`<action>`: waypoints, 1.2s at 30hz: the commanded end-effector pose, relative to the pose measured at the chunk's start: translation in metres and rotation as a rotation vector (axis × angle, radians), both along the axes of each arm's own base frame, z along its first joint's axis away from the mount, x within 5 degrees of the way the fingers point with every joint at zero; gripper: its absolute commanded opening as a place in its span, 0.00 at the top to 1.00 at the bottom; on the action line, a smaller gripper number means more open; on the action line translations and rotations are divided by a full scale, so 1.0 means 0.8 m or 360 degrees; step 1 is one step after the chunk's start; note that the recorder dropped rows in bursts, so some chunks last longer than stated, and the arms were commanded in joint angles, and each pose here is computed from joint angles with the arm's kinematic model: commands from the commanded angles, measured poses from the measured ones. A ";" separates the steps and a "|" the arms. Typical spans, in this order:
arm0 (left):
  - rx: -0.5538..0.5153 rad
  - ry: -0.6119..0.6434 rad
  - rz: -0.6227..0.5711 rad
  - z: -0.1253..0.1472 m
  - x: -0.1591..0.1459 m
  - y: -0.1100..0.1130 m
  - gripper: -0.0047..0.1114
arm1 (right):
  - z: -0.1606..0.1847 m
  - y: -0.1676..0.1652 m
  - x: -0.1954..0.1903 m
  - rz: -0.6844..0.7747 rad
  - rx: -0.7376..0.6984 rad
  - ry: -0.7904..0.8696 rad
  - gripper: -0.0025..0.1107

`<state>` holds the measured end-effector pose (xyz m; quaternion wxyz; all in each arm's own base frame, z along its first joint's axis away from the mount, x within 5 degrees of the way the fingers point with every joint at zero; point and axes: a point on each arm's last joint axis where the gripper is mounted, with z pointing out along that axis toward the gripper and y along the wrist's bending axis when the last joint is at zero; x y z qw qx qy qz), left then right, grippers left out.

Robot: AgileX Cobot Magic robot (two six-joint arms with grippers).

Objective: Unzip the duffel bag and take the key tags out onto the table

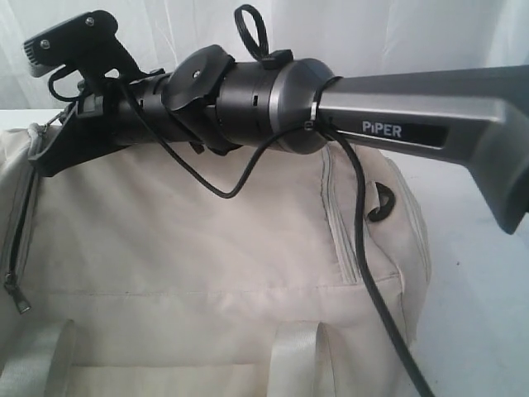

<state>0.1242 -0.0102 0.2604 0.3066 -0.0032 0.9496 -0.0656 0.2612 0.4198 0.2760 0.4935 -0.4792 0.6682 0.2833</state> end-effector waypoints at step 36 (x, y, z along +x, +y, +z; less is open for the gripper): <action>-0.0085 -0.0741 -0.0706 0.096 0.019 -0.039 0.37 | 0.092 -0.033 -0.023 0.0206 0.0082 -0.0270 0.98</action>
